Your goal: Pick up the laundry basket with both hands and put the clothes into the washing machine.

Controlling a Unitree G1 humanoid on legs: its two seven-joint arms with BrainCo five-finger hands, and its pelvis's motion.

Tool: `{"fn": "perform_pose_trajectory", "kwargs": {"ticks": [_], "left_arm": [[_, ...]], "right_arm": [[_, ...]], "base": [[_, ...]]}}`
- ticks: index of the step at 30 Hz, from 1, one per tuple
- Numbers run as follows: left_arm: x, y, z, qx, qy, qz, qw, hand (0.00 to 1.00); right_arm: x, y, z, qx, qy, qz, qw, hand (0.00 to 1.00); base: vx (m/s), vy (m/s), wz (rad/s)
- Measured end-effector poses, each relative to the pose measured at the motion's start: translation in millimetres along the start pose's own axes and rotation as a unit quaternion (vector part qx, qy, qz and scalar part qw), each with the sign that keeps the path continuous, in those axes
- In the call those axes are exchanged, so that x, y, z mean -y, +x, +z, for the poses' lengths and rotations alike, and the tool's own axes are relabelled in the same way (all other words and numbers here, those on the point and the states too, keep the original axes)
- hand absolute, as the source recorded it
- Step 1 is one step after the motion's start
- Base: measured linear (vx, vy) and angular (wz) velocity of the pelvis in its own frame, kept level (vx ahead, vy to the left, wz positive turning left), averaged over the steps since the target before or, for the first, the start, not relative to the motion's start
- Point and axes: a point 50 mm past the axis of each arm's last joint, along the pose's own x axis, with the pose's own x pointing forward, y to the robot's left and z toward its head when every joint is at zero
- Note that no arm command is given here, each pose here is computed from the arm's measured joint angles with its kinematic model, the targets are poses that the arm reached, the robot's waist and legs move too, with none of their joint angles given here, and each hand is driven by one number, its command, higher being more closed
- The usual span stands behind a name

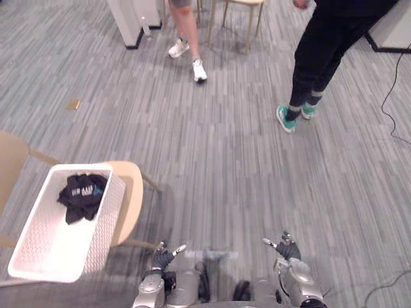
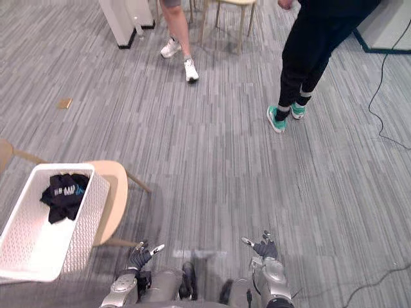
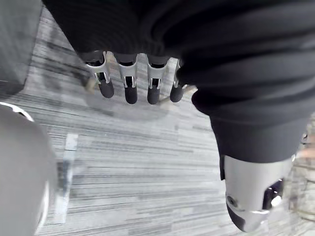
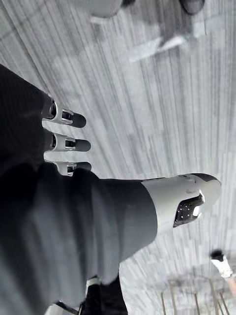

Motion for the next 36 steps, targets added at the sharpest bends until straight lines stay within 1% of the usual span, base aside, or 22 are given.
{"fn": "perform_pose_trajectory", "kwargs": {"ticks": [5, 7, 9, 10, 11, 13, 16, 17, 19, 21, 24, 25, 31, 36], "left_arm": [[4, 4, 9, 0.009, -0.004, 0.004, 1.0, 0.0], [11, 7, 19, 0.021, -0.007, -0.003, 1.0, 0.0], [15, 6, 20, 0.024, -0.012, -0.005, 1.0, 0.0], [32, 4, 17, 0.015, -0.033, -0.013, 0.999, 0.0], [34, 4, 20, 0.022, -0.01, -0.021, 0.999, 0.0], [32, 3, 23, 0.035, 0.002, -0.016, 0.999, 0.0], [30, -1, 12, 0.023, 0.016, -0.011, 1.0, 0.0], [31, -3, 5, 0.015, 0.026, -0.017, 0.999, 0.0], [34, -5, 1, 0.009, 0.032, -0.023, 0.999, 0.0], [31, -4, 3, 0.014, 0.038, -0.022, 0.999, 0.0], [10, -3, 0, 0.011, 0.059, -0.004, 0.998, 0.0], [8, -3, -3, 0.006, 0.062, -0.002, 0.998, 0.0], [-10, -4, -14, -0.019, 0.093, 0.012, 0.995, 0.0], [-9, -3, -13, -0.017, 0.102, 0.005, 0.995, 0.0]], "right_arm": [[-5, 2, 7, 0.012, -0.006, 0.009, 1.0, 0.0], [1, 0, 8, 0.021, 0.004, 0.0, 1.0, 0.0], [9, -8, -8, 0.001, 0.012, -0.015, 1.0, 0.0], [20, -6, -4, 0.004, 0.002, -0.028, 1.0, 0.0], [21, -7, -1, 0.014, 0.003, -0.03, 0.999, 0.0], [22, -6, 7, 0.03, 0.003, -0.035, 0.999, 0.0], [19, -3, 16, 0.05, -0.007, -0.026, 0.998, 0.0], [18, 0, 23, 0.06, -0.021, -0.021, 0.998, 0.0], [22, 3, 25, 0.06, -0.032, -0.028, 0.997, 0.0], [29, 2, 22, 0.055, -0.037, -0.045, 0.997, 0.0], [13, 1, 19, 0.053, -0.044, -0.026, 0.997, 0.0], [12, 2, 22, 0.058, -0.05, -0.024, 0.997, 0.0], [17, -7, 23, 0.082, -0.084, -0.021, 0.993, 0.0], [20, -10, 45, 0.133, -0.104, -0.031, 0.985, 0.0]], "base": [[0.53, -0.059, 1.21], [0.5, -0.288, 1.93], [0.48, -0.343, 1.78], [0.44, -0.352, 1.78], [0.4, -0.318, 2.22], [0.33, -0.303, 2.38], [0.19, -0.122, 1.4], [0.15, 0.003, 1.16], [0.16, 0.075, 1.39], [0.14, 0.151, 1.59], [0.15, 0.146, 0.92], [0.11, 0.135, 0.51], [0.14, 0.106, 0.98], [0.16, -0.095, 1.2]]}}
